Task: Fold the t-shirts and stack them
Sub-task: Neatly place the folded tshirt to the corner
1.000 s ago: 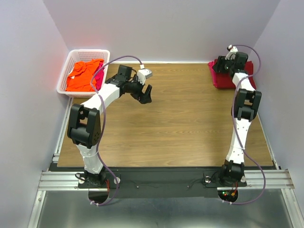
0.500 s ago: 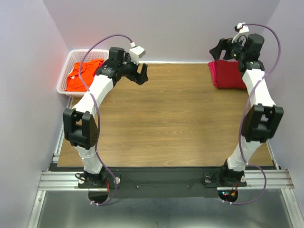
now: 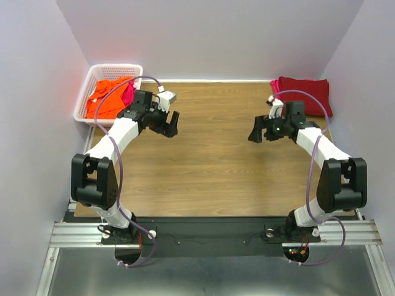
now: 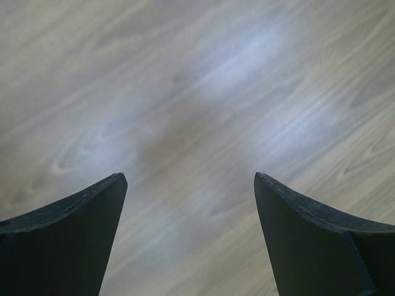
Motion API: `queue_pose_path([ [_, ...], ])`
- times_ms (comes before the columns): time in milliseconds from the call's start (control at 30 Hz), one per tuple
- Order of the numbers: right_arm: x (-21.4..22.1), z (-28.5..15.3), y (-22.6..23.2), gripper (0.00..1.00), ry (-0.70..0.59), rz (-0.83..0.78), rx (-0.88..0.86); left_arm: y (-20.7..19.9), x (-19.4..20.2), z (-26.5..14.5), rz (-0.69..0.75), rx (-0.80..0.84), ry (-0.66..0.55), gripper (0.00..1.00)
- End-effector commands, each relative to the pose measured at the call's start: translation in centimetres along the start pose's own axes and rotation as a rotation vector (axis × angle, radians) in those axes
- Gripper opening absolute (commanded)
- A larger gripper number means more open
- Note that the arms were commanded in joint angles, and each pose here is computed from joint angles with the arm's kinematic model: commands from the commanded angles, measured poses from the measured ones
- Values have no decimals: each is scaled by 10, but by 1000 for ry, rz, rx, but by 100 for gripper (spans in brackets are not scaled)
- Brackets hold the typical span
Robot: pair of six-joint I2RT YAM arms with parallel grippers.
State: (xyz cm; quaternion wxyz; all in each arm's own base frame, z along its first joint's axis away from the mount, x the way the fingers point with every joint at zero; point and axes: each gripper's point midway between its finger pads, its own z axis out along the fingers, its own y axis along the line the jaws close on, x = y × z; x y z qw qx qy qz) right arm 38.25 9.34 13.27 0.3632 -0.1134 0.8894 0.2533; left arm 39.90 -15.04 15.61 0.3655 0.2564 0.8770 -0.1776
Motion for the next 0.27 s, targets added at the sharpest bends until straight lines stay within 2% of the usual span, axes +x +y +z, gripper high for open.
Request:
queue_pose_path([
  [0, -11, -6, 27, 100, -38, -163, 19, -9, -4, -27, 47, -18, -68, 96],
  [233, -12, 4, 45, 100, -25, -215, 0, -4, -1, -36, -18, -75, -37, 96],
])
